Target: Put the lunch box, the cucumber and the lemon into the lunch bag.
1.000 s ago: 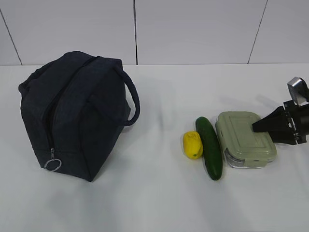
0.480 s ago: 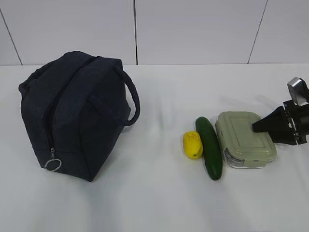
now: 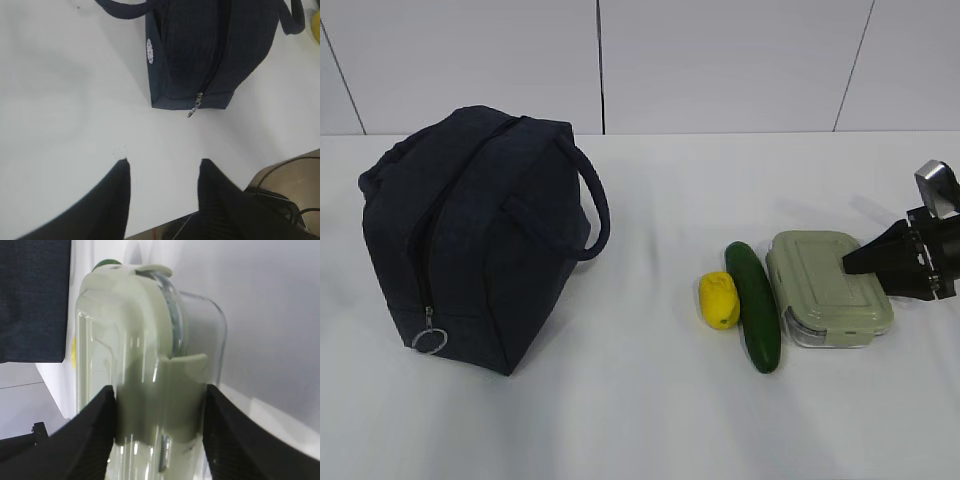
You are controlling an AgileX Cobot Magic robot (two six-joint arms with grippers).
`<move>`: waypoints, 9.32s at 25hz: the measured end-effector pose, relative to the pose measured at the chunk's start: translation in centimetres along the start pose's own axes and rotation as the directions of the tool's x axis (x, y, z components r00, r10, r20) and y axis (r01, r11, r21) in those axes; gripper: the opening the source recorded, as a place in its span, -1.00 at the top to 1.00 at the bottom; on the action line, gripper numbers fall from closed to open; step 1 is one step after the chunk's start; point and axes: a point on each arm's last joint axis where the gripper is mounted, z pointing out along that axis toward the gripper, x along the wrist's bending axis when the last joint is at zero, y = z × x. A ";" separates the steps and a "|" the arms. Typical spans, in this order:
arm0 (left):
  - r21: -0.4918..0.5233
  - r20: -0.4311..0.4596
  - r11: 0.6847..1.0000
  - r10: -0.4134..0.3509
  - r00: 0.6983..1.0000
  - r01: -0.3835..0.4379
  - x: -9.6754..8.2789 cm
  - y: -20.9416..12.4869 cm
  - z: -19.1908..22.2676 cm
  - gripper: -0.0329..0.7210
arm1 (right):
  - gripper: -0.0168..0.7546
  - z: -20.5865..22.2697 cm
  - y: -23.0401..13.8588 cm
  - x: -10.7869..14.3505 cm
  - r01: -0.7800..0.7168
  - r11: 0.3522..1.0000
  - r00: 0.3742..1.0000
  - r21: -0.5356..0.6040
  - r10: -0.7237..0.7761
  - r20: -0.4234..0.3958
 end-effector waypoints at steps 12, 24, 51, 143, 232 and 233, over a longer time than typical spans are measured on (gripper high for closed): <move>0.222 0.229 0.968 0.067 0.971 -0.120 1.4 10.1 11.7 0.01 | -0.08 0.0 0.0 0.0 -0.004 1.000 1.000 0.002 0.004 -0.003; 0.333 0.289 0.932 0.042 0.956 -0.142 2.6 12.7 19.5 0.03 | -0.08 0.0 0.0 0.0 -0.006 1.000 1.000 0.002 0.006 -0.004; 0.315 0.128 0.920 0.201 0.971 -0.232 2.5 18.1 17.1 0.87 | -0.08 0.0 0.0 0.0 -0.017 1.000 1.000 0.005 0.017 -0.004; 0.350 0.201 0.856 0.328 0.923 -0.380 -4.5 17.4 19.3 0.87 | 0.01 2.8 3.7 15.4 0.122 0.968 0.984 -0.218 -0.147 -0.101; 0.369 0.265 0.888 0.185 0.947 -0.276 -10.6 16.1 21.8 0.87 | 0.02 23.7 5.1 19.0 0.214 0.972 0.939 -0.097 -0.232 -0.254; 0.373 0.264 0.886 0.181 0.947 -0.274 -10.6 16.1 22.0 0.87 | 0.02 23.8 5.1 19.0 0.212 0.972 0.942 -0.105 -0.232 -0.242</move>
